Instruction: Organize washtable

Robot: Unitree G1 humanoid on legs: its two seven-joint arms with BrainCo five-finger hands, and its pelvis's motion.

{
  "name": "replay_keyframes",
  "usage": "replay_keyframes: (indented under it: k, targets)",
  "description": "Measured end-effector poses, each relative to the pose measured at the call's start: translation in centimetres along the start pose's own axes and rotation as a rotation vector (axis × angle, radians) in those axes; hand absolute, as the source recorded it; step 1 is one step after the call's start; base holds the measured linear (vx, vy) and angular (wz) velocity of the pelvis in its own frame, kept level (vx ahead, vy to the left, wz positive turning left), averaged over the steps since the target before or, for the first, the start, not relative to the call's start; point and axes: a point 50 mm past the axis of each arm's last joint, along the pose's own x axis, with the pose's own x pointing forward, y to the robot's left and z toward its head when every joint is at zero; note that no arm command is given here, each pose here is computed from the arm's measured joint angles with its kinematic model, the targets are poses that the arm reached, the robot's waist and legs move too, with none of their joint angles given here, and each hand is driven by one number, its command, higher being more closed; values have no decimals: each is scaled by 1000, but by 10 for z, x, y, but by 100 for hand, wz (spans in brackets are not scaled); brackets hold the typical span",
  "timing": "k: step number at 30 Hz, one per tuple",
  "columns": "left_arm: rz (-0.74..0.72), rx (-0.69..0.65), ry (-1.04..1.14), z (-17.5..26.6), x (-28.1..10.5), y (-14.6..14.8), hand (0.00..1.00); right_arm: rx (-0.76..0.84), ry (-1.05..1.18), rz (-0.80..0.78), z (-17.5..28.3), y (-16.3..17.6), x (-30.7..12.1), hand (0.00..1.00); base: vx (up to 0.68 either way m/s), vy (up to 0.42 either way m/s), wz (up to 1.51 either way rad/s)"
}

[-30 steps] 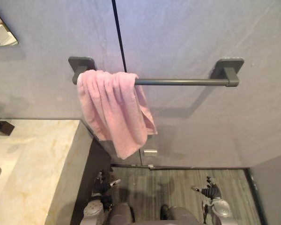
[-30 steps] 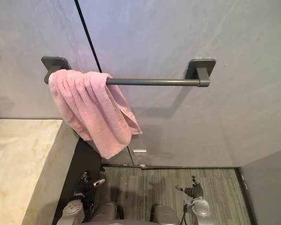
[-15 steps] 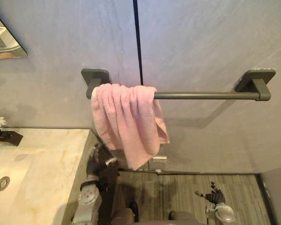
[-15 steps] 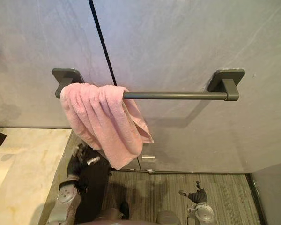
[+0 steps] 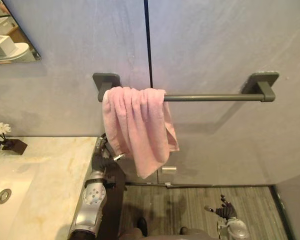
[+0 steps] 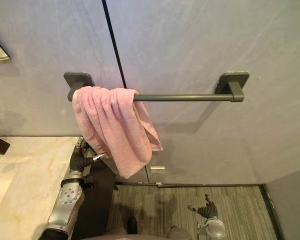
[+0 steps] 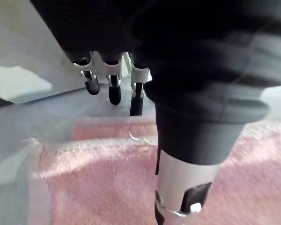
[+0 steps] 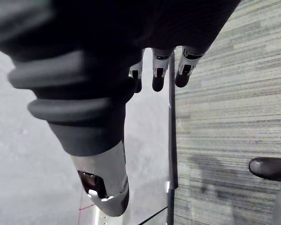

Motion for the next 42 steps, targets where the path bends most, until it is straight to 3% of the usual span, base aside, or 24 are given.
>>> replay_keyframes:
  k: [10,21,24,36,37,42]
  targets:
    - [-120,30,9,-3,2,-21,100,-50,-80,47,17,10,-1,0,-73,14,-11]
    - [-120,66,-18,2,7,-16,100,-74,-740,148,167,25,-28,0,46,-7,-4]
    - [-132,64,-31,5,9,-20,100,-119,-832,188,188,28,-35,0,11,-14,-4]
    - [-177,52,-45,8,7,-33,100,-237,-935,393,210,71,-50,0,-44,-11,8]
    - [-181,47,-45,8,7,-35,100,-238,-942,415,212,76,-52,100,-24,-12,13]
    - [-178,24,-47,9,6,-42,100,-243,-935,490,215,99,-54,100,-16,-22,12]
